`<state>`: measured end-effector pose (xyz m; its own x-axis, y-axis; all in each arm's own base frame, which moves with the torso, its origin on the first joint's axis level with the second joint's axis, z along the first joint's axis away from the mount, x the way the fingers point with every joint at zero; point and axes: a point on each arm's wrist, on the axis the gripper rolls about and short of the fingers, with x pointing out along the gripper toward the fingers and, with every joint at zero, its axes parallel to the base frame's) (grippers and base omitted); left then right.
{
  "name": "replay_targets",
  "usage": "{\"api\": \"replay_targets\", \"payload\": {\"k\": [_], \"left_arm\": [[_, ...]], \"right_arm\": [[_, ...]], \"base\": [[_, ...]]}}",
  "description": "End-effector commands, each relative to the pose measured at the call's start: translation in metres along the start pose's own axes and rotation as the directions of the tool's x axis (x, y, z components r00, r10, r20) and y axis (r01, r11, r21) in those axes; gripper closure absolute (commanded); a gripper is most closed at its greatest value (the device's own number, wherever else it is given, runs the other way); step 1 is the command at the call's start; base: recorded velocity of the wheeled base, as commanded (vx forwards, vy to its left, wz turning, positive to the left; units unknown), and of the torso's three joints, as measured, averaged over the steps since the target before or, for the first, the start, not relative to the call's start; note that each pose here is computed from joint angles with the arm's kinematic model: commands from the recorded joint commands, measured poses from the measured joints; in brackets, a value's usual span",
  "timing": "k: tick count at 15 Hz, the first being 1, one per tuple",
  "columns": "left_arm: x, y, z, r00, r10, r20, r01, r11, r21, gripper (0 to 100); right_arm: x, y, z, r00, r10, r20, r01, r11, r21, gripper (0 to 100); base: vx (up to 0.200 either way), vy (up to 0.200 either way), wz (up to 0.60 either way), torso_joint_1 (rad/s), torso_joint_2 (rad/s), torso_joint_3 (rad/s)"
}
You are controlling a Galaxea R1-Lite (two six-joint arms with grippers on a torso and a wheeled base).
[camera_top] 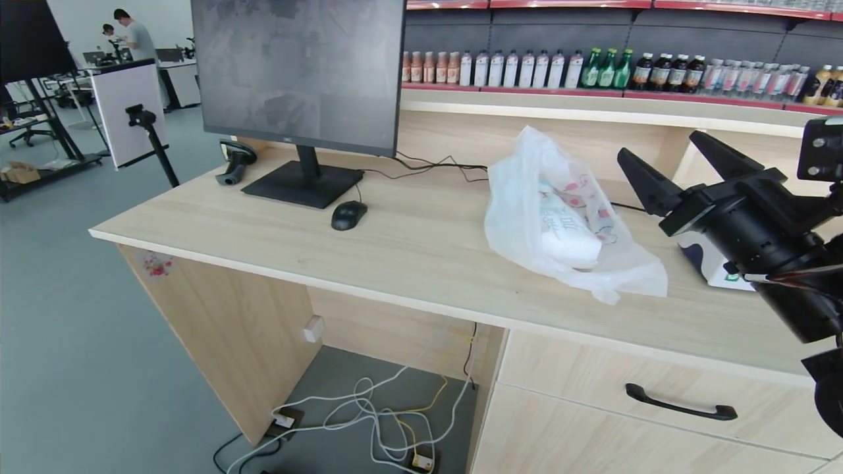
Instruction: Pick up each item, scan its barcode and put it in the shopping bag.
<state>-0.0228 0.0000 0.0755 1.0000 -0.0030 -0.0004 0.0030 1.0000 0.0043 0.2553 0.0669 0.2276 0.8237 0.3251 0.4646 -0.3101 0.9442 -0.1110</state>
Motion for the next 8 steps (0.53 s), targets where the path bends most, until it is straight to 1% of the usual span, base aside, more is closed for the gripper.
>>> {"api": "replay_targets", "payload": {"k": [1,3,6,7,8], "left_arm": [[0.000,0.000,0.000,1.000,0.000,0.000,0.000,1.000,0.000,0],[0.000,0.000,0.000,1.000,0.000,-0.001,0.000,1.000,0.000,0],[0.000,0.000,0.000,1.000,0.000,-0.001,0.000,1.000,0.000,0],[0.000,0.000,0.000,1.000,0.000,-0.001,0.000,1.000,-0.003,0],[0.000,0.000,0.000,1.000,0.000,-0.001,0.000,1.000,-0.001,0]], "right_arm": [[0.002,0.001,-0.001,1.000,0.004,0.000,-0.004,1.000,0.001,0],[0.003,0.001,-0.001,1.000,0.003,0.003,-0.003,1.000,-0.001,0],[0.006,-0.002,0.006,0.999,-0.012,0.032,0.013,1.000,-0.025,0],[0.003,-0.004,0.006,0.998,-0.050,0.024,0.051,0.998,-0.031,0],[-0.005,-0.003,0.003,0.998,-0.059,-0.001,0.059,0.998,-0.033,0]], "base": [[0.000,0.000,-0.60,0.017,0.00,0.007],[0.000,0.000,-0.60,0.010,0.00,0.000],[0.000,0.000,0.00,0.000,0.00,0.000],[0.000,-0.200,0.00,0.002,0.00,-0.002],[0.000,-0.200,0.00,-0.007,0.00,0.002]]}}
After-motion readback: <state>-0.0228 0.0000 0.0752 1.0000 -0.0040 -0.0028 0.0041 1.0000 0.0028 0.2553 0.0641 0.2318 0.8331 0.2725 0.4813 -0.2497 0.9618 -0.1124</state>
